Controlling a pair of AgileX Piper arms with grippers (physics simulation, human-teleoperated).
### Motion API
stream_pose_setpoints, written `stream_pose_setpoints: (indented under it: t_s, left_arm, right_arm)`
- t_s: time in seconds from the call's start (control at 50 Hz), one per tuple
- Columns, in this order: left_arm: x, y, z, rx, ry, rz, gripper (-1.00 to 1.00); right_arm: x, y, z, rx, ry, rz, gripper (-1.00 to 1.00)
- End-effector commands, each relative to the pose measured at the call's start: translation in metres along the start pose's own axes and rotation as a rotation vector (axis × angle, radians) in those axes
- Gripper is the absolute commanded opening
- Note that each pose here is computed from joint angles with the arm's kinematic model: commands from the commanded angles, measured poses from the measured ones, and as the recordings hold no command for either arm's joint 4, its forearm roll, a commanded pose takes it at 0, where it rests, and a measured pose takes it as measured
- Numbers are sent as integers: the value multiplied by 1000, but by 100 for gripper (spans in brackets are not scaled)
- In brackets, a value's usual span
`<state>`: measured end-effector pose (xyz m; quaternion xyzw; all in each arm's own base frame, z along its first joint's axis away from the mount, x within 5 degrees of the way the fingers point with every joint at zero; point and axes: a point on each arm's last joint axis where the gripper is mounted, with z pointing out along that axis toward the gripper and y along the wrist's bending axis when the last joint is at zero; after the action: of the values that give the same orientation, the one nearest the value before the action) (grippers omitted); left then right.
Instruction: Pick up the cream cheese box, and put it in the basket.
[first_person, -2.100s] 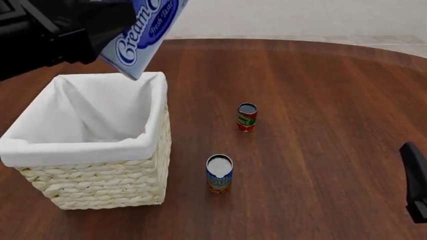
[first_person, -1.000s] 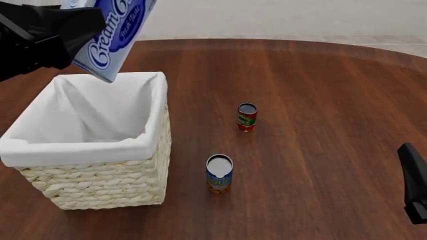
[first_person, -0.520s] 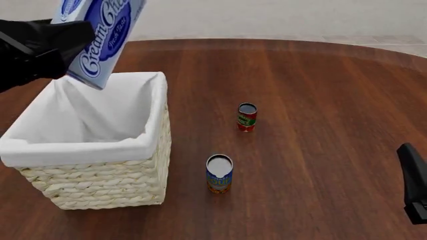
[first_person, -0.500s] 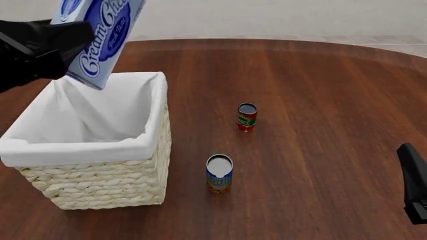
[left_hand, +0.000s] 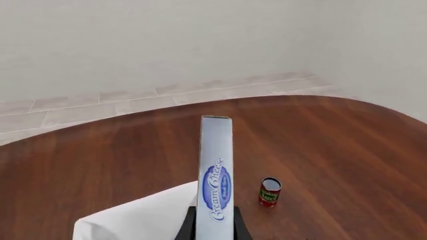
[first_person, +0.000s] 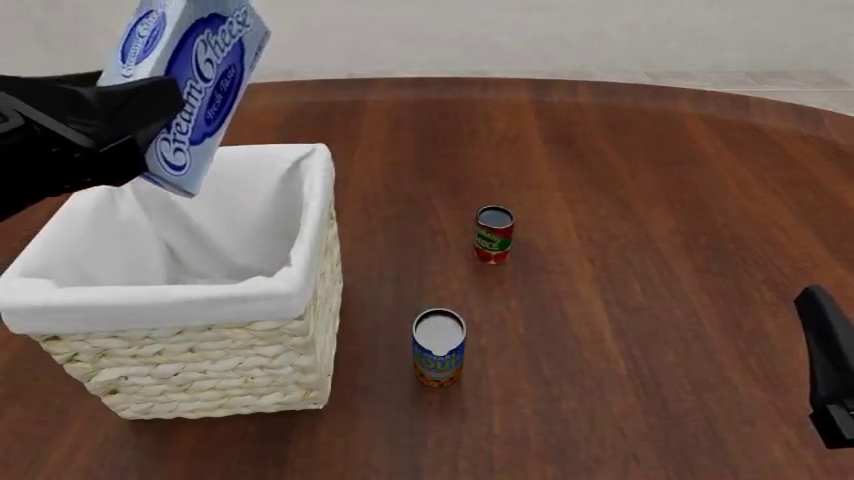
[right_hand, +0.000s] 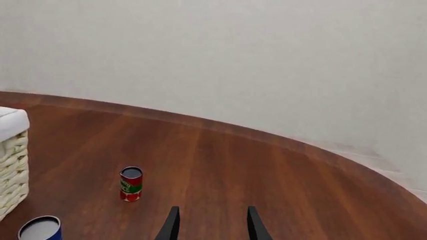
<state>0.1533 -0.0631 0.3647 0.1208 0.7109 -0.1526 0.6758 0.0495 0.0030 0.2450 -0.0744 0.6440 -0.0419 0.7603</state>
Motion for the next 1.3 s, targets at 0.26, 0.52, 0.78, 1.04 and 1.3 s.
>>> stream_pose_setpoints:
  t_s: [0.26, 0.52, 0.78, 1.04, 1.3]
  left_arm:
    - [32, 12, 9, -57, 15, 17, -100]
    - [46, 16, 12, -76, 28, 15, -100]
    - [55, 19, 15, -92, 39, 25, -100]
    - [63, 29, 20, -138, 46, 29, -100]
    - [69, 39, 24, -188, 52, 31, -100]
  right_arm:
    - [-3, 0, 0, -6, -4, -5, 100]
    - [0, 0, 0, -9, 0, -3, 100]
    - [3, 1, 0, -8, 2, 3, 100]
    - [3, 1, 0, -9, 2, 4, 100]
    - [4, 1, 0, -11, 1, 5, 100]
